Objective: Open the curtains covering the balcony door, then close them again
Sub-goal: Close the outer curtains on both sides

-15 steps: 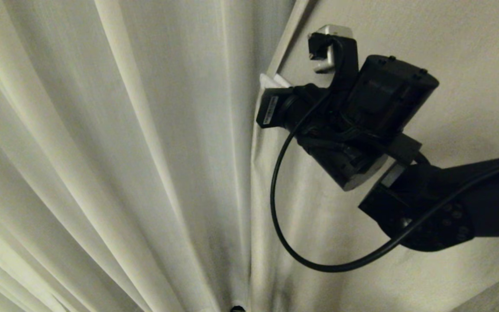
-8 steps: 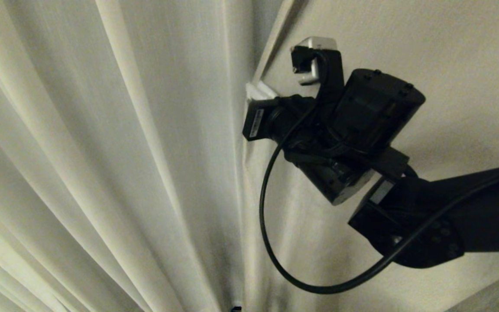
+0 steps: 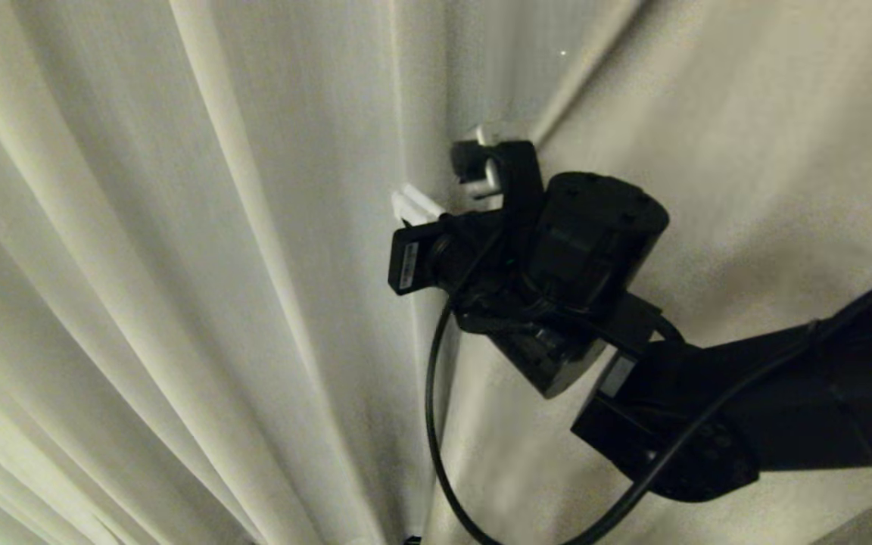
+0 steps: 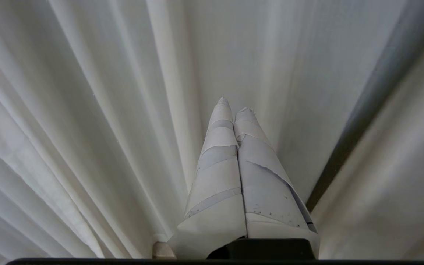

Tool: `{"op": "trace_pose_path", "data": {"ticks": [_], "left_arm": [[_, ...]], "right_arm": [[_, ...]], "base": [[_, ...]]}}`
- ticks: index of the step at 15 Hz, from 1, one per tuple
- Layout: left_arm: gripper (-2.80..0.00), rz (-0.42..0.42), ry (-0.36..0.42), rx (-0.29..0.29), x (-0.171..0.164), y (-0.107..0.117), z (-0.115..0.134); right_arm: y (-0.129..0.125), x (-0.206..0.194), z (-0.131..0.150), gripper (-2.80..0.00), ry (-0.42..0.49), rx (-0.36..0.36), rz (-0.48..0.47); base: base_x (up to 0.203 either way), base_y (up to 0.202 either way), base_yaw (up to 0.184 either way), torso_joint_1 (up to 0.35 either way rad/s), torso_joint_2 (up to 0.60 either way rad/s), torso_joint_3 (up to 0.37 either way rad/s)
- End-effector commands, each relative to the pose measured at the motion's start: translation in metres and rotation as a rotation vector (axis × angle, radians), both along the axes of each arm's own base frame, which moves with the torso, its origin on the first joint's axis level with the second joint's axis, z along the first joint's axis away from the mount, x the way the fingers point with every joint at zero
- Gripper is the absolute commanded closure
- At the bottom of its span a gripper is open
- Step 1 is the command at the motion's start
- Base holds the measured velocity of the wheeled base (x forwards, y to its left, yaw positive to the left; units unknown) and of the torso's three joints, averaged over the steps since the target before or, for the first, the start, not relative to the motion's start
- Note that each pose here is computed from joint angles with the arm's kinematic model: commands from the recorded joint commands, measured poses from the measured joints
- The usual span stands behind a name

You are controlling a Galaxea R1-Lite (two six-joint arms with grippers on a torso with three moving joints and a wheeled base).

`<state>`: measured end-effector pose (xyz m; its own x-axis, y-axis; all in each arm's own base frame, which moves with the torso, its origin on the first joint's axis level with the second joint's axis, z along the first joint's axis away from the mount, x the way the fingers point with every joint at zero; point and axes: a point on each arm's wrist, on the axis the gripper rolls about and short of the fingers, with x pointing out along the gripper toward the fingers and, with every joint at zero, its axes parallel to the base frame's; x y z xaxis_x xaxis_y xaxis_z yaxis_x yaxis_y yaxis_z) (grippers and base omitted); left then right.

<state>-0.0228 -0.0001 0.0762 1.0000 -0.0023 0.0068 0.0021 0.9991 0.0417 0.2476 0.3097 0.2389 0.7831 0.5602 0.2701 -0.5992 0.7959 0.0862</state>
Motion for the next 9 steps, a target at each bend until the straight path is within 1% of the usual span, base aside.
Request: {"op": "trace_pose_path", "data": {"ticks": [1,6,9], "left_arm": [[0.0,-0.001,-0.001,0.0,0.0,0.0,0.0],[0.0,-0.001,-0.001,0.0,0.0,0.0,0.0],[0.0,-0.001,-0.001,0.0,0.0,0.0,0.0]], "right_arm": [[0.0,0.0,0.001,0.0,-0.007,0.011,-0.003],[-0.003,-0.001,0.004,0.0,-0.01,0.015,-0.006],[-0.02,-0.003,0.012,0.0,-0.013,0.021,-0.029]], "base": [[0.0,0.0,0.0,0.0,0.0,0.0],[0.0,0.0,0.0,0.0,0.0,0.0],[0.0,0.0,0.0,0.0,0.0,0.0]]}}
